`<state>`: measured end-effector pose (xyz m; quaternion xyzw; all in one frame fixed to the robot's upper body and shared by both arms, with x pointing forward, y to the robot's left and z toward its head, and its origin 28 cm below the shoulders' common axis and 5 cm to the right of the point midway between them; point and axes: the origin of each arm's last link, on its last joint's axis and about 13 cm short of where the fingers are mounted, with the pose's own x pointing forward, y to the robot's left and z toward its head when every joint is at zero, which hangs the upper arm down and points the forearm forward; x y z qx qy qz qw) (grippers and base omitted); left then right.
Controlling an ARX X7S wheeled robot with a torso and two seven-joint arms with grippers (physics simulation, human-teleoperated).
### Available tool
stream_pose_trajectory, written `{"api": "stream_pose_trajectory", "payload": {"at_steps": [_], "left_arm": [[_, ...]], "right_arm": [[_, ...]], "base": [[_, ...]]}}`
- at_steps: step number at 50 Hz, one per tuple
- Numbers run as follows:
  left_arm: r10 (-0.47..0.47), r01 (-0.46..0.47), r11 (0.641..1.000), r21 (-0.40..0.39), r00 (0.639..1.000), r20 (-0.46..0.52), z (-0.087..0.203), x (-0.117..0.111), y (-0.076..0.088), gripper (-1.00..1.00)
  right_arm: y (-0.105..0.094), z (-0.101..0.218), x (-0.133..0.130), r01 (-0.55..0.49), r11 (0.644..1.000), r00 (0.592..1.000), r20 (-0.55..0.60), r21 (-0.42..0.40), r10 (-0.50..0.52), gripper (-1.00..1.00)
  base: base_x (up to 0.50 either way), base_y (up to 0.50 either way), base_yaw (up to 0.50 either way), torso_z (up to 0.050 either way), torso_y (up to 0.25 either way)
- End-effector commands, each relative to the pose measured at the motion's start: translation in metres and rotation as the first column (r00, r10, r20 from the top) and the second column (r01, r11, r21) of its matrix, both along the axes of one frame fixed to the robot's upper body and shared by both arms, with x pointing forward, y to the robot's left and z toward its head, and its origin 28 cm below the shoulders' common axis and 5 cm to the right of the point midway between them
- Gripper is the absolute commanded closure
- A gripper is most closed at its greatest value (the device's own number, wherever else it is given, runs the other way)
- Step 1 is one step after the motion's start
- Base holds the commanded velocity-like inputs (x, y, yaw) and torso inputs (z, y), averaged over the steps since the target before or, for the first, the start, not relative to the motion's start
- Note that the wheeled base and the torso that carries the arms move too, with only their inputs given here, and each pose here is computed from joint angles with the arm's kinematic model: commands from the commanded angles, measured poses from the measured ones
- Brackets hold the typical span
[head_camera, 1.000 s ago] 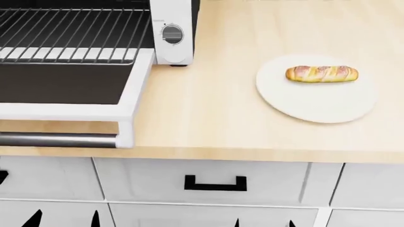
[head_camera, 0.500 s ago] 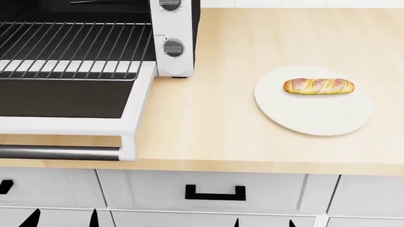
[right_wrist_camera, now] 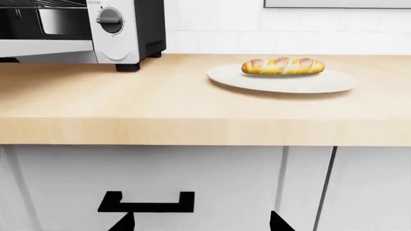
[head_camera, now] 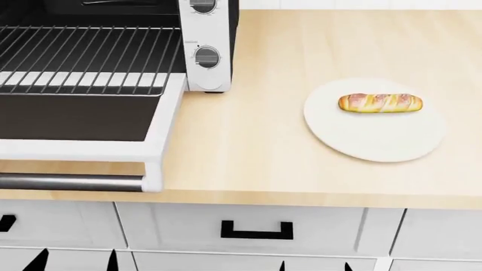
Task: Place the baguette on the rack of the toaster oven.
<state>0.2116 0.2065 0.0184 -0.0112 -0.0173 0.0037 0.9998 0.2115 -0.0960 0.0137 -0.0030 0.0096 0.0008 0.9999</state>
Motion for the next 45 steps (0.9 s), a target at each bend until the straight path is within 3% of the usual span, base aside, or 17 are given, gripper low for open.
{"api": "stream_pose_trajectory", "payload": {"at_steps": [1,3,5,6,10,14,22,28,35,41,45], "left_arm": [[-0.024,0.024,0.999,-0.023,1.000,0.002,0.005,0.000,0.000,-1.00],[-0.039,0.039,0.999,0.001,0.999,-0.016,0.007,0.000,-0.001,-1.00],[-0.028,0.027,0.999,-0.027,0.998,-0.055,0.010,0.001,0.001,-1.00],[0.042,-0.039,0.997,-0.060,0.998,0.047,0.025,0.004,0.006,-1.00],[0.031,-0.030,0.999,-0.039,0.999,0.024,0.053,0.009,0.012,-1.00],[-0.027,0.024,0.996,-0.091,0.999,-0.030,0.079,0.007,0.013,-1.00],[-0.072,0.073,0.997,0.024,0.997,-0.020,0.118,0.006,0.016,-1.00],[-0.062,0.062,0.998,-0.001,0.998,-0.026,0.140,0.003,0.028,-1.00],[-0.039,0.041,0.998,0.047,0.999,-0.031,0.165,-0.006,0.046,-1.00],[-0.024,0.025,0.997,0.075,1.000,-0.019,0.180,-0.009,0.052,-1.00],[-0.061,0.068,0.988,0.138,0.997,-0.056,0.187,-0.012,0.055,-1.00]], "right_arm": [[0.000,0.003,0.002,-0.005,1.000,1.000,-0.001,0.005,0.005,-1.00],[0.000,0.007,0.002,-0.005,1.000,1.000,0.007,0.003,0.005,-1.00],[0.000,0.016,0.002,-0.010,1.000,1.000,0.013,-0.001,0.010,-1.00],[0.001,0.026,0.002,-0.042,0.999,0.999,0.035,0.013,0.042,-1.00],[0.000,0.058,0.007,-0.051,0.998,0.997,0.063,0.022,0.050,-1.00],[-0.007,0.090,0.012,-0.017,1.000,0.995,0.103,-0.002,0.017,-1.00],[-0.018,0.130,0.013,0.004,1.000,0.994,0.107,-0.031,0.000,-1.00],[-0.029,0.153,0.007,0.036,0.999,0.990,0.136,-0.037,-0.031,-1.00],[-0.044,0.167,-0.001,0.069,0.996,0.992,0.109,-0.063,-0.062,-1.00],[-0.050,0.178,-0.006,0.091,0.994,0.990,0.116,-0.063,-0.084,-1.00],[-0.059,0.185,-0.009,0.098,0.991,0.991,0.102,-0.092,-0.088,-1.00]], "base": [[0.00,0.00,0.00,0.000,0.000],[0.00,0.00,0.00,0.000,0.000],[0.00,0.00,0.00,0.000,0.000],[0.00,0.00,0.00,0.000,0.000],[0.00,0.00,0.00,0.000,0.000],[0.00,0.00,0.00,0.000,0.000],[0.00,0.00,0.00,0.000,0.000],[0.00,0.00,0.00,0.000,0.000],[0.00,0.00,0.00,0.000,0.000],[0.00,0.00,0.00,0.000,0.000],[0.00,0.00,0.00,0.000,0.000]]}}
